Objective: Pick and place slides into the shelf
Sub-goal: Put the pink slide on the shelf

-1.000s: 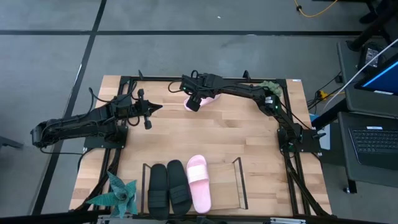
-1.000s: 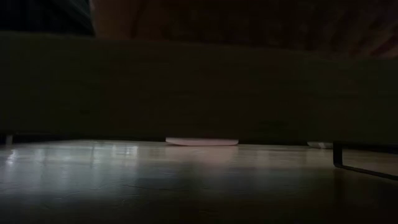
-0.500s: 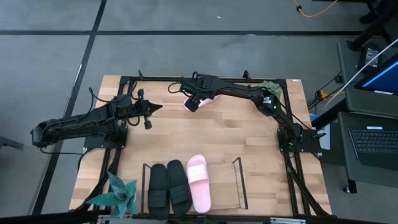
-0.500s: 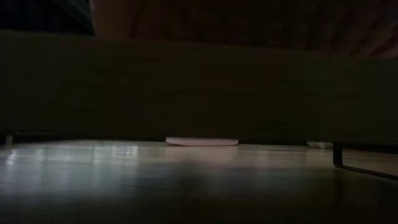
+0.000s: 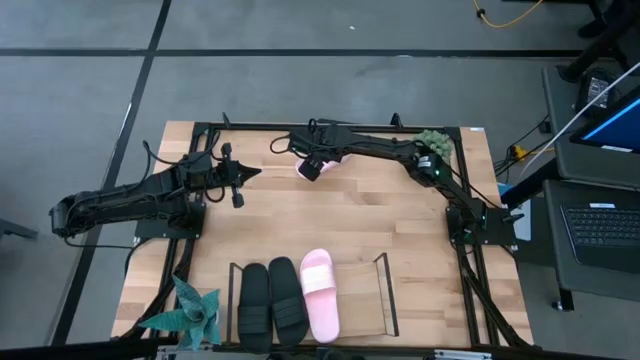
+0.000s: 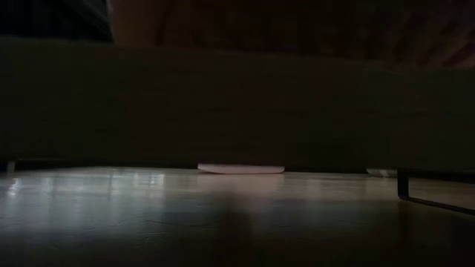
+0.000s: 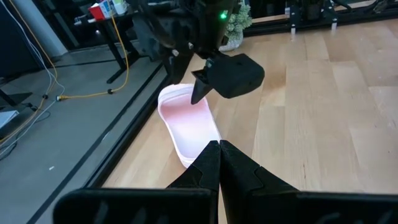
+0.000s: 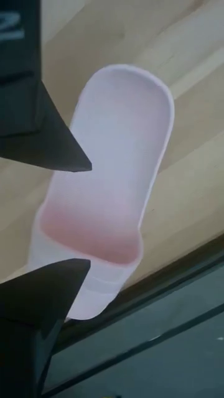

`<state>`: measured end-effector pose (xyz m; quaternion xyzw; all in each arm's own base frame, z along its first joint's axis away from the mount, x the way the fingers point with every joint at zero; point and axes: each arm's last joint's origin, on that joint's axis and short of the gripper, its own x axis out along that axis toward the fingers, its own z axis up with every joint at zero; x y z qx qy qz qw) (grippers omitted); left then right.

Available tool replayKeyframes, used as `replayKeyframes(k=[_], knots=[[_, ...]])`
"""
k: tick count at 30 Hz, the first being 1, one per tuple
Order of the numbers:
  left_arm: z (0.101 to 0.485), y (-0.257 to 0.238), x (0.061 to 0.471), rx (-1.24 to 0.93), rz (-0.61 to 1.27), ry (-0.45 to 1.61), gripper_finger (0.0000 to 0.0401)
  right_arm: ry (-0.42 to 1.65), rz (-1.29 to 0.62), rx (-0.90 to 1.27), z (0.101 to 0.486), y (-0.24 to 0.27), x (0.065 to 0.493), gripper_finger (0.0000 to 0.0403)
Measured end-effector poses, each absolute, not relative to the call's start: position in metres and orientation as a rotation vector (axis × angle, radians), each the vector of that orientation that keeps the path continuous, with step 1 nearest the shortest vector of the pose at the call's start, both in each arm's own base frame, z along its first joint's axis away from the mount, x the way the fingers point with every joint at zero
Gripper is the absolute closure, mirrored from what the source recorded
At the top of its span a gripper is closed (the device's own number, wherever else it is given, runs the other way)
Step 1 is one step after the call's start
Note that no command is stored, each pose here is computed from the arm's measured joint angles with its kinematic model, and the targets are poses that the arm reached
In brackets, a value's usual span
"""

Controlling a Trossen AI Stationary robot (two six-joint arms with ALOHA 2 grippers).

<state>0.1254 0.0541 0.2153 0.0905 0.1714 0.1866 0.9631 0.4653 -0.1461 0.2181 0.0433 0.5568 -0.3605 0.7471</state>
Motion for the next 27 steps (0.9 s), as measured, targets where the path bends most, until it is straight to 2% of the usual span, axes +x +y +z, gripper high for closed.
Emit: replayKeyframes(k=[10,27], knots=[[0.215,0.054,0.125,0.183,0.378,0.347,0.0401,1.262,-0.878,0.065,0.211,-0.157,0.459,0.0161],[0.215,0.054,0.125,0.183,0.378,0.348,0.0401,1.330,-0.879,0.100,0.194,-0.172,0.455,0.0161]])
